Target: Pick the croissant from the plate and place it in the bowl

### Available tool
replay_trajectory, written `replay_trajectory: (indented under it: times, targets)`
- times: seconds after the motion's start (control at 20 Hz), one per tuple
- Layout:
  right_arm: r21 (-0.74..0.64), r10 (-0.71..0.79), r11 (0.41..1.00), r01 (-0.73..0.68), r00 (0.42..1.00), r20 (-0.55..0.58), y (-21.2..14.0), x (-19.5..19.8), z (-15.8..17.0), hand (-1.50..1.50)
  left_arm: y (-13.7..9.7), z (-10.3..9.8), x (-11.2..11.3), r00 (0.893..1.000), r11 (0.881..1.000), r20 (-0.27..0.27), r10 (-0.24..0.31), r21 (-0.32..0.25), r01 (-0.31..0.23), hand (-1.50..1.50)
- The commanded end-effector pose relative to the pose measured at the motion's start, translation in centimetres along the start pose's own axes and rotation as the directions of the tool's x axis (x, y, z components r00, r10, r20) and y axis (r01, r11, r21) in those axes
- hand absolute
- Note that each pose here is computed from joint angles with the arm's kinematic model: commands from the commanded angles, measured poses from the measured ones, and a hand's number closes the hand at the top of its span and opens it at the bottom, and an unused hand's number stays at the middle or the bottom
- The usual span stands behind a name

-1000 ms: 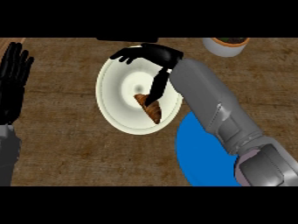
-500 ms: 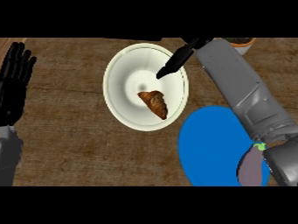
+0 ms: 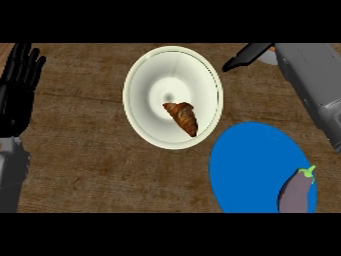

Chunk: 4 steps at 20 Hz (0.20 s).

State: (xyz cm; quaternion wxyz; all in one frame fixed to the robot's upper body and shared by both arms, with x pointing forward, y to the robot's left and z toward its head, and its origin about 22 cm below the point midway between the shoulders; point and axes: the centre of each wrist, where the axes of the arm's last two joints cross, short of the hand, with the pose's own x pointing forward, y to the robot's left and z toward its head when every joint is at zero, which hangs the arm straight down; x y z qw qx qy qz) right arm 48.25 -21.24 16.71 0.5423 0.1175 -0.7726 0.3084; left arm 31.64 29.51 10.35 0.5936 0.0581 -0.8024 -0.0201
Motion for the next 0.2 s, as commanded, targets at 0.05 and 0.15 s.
replay_trajectory:
  times: [0.05,0.15]
  targets:
    - [-0.016,-0.023,1.0,0.023,1.0,0.004,-3.7,0.5,2.5,-1.5,-0.4,-0.2,0.1,1.0,1.0,0.015,0.0,-0.011,0.0,0.0]
    - [-0.023,-0.018,1.0,0.018,1.0,0.001,-5.3,0.2,4.3,-1.5,-0.5,-0.3,0.4,1.0,1.0,0.021,0.011,-0.016,-0.01,0.0]
